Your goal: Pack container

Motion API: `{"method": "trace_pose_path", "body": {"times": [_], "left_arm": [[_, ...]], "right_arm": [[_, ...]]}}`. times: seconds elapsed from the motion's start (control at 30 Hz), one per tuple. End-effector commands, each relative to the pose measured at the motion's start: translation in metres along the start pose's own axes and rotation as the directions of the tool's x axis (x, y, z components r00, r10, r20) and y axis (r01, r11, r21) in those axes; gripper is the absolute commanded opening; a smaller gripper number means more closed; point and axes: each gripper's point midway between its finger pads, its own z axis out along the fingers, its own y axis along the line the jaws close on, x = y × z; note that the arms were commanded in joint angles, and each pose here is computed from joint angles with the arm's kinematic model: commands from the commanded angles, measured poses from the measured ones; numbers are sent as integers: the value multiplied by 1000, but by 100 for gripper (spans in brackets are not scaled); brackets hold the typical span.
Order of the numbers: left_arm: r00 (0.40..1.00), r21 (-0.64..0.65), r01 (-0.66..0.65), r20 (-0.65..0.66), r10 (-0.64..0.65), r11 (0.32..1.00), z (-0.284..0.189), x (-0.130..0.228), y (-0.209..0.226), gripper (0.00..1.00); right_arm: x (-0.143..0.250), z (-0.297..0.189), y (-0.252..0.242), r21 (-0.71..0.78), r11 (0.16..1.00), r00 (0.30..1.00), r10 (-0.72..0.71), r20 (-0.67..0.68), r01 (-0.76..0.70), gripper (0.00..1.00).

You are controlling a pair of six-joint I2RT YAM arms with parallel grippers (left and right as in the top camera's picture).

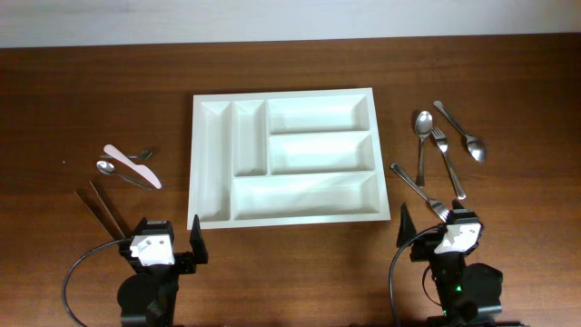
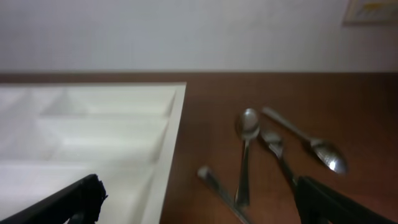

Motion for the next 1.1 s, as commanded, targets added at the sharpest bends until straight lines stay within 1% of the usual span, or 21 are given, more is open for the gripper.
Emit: {"method": "trace_pose_path", "body": {"times": [0.0, 0.07, 0.13, 0.2, 0.23, 0.27, 0.3, 0.37, 0.47, 0.5, 0.53, 0.57, 0.6, 0.63, 0.73, 0.77, 0.8, 0.83, 0.93, 1.0, 1.07], "left_arm": [[1000, 18, -16, 4, 16, 1000, 0, 0, -3, 99], [1000, 18, -16, 4, 16, 1000, 0, 0, -3, 99], [1000, 18, -16, 4, 16, 1000, 0, 0, -3, 99], [1000, 18, -16, 4, 16, 1000, 0, 0, -3, 99], [1000, 18, -16, 4, 16, 1000, 0, 0, -3, 99], [1000, 18, -16, 4, 16, 1000, 0, 0, -3, 99], [1000, 18, -16, 4, 16, 1000, 0, 0, -3, 99], [1000, 18, -16, 4, 16, 1000, 0, 0, -3, 99], [1000, 18, -16, 4, 16, 1000, 0, 0, -3, 99], [1000, 18, -16, 4, 16, 1000, 0, 0, -3, 99], [1000, 18, -16, 4, 16, 1000, 0, 0, -3, 99], [1000, 18, -16, 4, 16, 1000, 0, 0, -3, 99], [1000, 18, -16, 4, 16, 1000, 0, 0, -3, 99], [1000, 18, -16, 4, 16, 1000, 0, 0, -3, 99], [1000, 18, -16, 4, 16, 1000, 0, 0, -3, 99], [1000, 18, -16, 4, 16, 1000, 0, 0, -3, 99], [1000, 18, -16, 4, 16, 1000, 0, 0, -3, 99], [1000, 18, -16, 3, 16, 1000, 0, 0, -3, 99], [1000, 18, -16, 4, 16, 1000, 0, 0, -3, 99], [1000, 18, -16, 4, 16, 1000, 0, 0, -3, 99], [1000, 18, -16, 4, 16, 1000, 0, 0, -3, 99]], "right_arm": [[-23, -5, -1, 11, 993, 990, 119, 71, -120, 99], [-38, -10, 1, 2, 991, 988, 132, 84, -133, 99], [-61, -19, 4, 1, 991, 987, 131, 97, -131, 99], [-91, -29, 7, 1, 992, 987, 124, 100, -125, 99], [-116, -36, 10, 7, 993, 990, 114, 81, -115, 99], [-127, -38, 11, 13, 995, 993, 103, 59, -103, 99], [-135, -39, 12, 19, 996, 995, 90, 34, -91, 99], [-156, -33, 10, 69, 995, 992, 83, -94, -76, 99], [-166, -22, 7, 128, 990, 958, 87, -273, -54, 99], [-168, -15, 7, 144, 989, 925, 82, -370, -30, 100], [-168, -13, 7, 144, 990, 909, 70, -410, -11, 99], [-168, -5, 4, 104, 987, 835, -44, -549, 120, 99], [-167, 5, 0, 58, 973, 762, -138, -632, 224, 99], [-167, 13, -4, 51, 964, 727, -162, -667, 262, 99], [-168, 40, -26, 119, 951, 684, -116, -720, 286, 99], [-166, 47, -34, 147, 950, 681, -84, -728, 275, 99], [-163, 58, -48, 204, 951, 683, -11, -730, 234, 99], [-155, 70, -62, 244, 958, 677, 81, -732, 150, 99], [-133, 88, -85, 260, 965, 634, 229, -739, -46, 99], [-119, 99, -105, 270, 942, 594, 336, -731, -200, 99], [-105, 109, -127, 290, 908, 557, 416, -719, -304, 99]]}}
